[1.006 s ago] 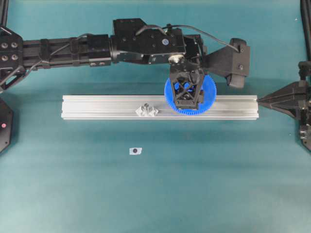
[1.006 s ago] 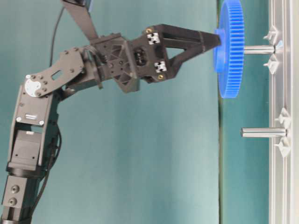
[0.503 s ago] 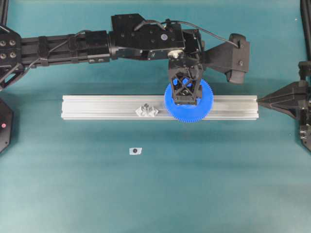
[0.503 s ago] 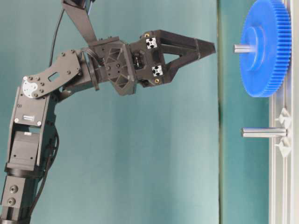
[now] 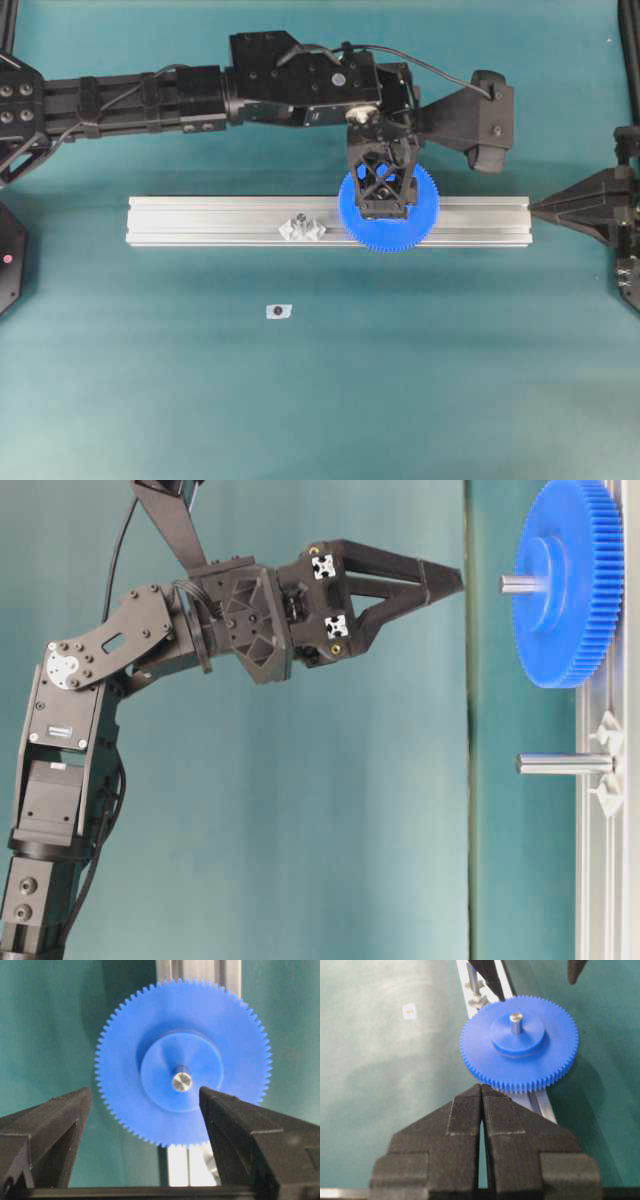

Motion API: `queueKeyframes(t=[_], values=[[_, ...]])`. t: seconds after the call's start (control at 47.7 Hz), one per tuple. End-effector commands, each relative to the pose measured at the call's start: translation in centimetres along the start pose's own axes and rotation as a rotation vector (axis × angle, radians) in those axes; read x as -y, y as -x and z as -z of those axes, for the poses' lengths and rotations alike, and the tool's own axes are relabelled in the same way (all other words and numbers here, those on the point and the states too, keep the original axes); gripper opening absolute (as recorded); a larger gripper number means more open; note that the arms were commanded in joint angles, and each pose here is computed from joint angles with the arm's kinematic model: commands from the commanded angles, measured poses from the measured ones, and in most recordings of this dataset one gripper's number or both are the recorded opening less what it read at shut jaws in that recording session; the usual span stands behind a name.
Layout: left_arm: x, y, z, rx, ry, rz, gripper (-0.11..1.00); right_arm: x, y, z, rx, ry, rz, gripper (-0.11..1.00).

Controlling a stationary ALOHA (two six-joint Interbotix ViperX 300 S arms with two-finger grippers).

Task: Find the location of the shaft and insert the large gear.
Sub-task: 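Lower the gear onto the shaft and open the left gripper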

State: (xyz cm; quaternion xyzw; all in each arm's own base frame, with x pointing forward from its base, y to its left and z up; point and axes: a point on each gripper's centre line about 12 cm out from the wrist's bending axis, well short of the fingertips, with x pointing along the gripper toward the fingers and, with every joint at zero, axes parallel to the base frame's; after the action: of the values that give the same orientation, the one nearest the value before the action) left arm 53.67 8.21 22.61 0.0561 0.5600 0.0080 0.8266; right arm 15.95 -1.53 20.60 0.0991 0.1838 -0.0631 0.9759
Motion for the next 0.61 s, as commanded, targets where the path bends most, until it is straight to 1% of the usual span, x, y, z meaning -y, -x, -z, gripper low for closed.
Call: queueKeyframes(t=[0.0, 0.231, 0.419, 0.587], values=[[-0.1, 3.9, -1.2, 0.087, 0.001, -0.02, 0.83, 0.0, 0.0, -0.4, 0.011, -0.009, 0.001, -0.01], [0.5, 4.5, -1.5, 0.099, -0.008, -0.017, 0.85, 0.0, 0.0, -0.4, 0.011, -0.009, 0.001, -0.01], [0.9, 4.8, -1.6, 0.106, -0.014, -0.015, 0.9, 0.0, 0.0, -0.5, 0.013, -0.009, 0.001, -0.01], [0.9, 5.4, -1.8, 0.116, -0.015, -0.017, 0.9, 0.0, 0.0, -0.5, 0.013, -0.01, 0.001, -0.01]])
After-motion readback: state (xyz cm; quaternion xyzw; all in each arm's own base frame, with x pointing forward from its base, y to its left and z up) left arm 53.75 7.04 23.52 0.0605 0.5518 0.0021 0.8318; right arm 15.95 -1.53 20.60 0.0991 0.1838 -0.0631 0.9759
